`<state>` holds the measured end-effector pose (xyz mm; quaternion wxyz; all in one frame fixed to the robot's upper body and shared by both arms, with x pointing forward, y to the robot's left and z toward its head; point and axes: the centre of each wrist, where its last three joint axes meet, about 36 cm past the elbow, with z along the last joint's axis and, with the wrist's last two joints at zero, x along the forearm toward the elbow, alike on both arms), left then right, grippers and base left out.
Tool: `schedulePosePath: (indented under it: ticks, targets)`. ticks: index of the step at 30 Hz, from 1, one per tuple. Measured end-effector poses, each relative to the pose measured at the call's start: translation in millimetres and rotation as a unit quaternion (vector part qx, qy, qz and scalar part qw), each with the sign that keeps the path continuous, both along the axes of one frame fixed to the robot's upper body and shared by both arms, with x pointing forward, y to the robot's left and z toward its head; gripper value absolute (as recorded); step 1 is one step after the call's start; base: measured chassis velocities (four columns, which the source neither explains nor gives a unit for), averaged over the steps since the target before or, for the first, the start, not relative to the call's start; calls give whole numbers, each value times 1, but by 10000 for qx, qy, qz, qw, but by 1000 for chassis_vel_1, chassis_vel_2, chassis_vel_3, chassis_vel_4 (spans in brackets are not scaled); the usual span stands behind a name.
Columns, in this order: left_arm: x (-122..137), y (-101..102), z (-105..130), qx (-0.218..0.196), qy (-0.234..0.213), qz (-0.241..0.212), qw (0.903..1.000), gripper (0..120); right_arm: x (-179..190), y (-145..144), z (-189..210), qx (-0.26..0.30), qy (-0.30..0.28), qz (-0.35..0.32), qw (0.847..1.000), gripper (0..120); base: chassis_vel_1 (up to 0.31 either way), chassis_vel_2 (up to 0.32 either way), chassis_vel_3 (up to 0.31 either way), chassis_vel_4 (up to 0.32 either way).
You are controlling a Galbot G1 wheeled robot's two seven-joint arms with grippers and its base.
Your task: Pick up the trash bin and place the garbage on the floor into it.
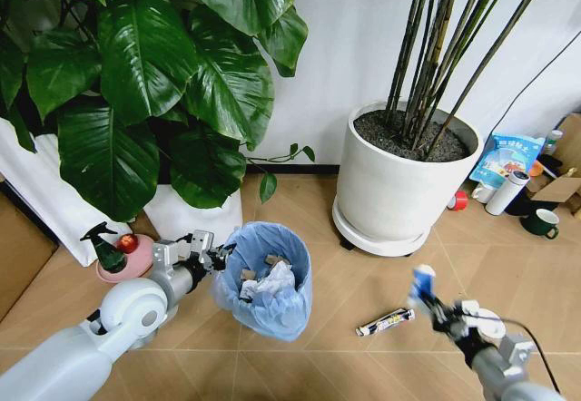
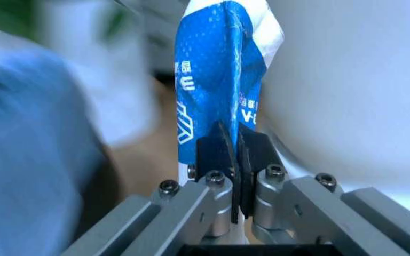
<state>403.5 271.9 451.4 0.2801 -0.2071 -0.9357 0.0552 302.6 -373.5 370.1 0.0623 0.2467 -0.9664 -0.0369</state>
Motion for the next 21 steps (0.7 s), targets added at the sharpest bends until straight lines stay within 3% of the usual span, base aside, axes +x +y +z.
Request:
schedulePosePath:
  ticks: [5, 10, 18, 21]
  targets:
    - [-1, -6, -2, -43, 42, -89, 9999, 0, 34, 10, 13, 252, -455, 965, 9940, 0, 0, 0, 0, 0]
    - [-4, -9, -6, -30, 131, -273, 9995, 0, 61, 21, 15, 598, -656, 2207, 9713, 0, 0, 0, 0, 0]
    - [-1, -15, -7, -90, 126, -345, 9993, 0, 76, 35, 12, 873, -675, 2773, 9544, 0, 0, 0, 0, 0]
    - [4, -23, -7, -175, 116, -420, 9989, 0, 96, 49, 12, 950, -691, 3258, 9381, 0, 0, 0, 0, 0]
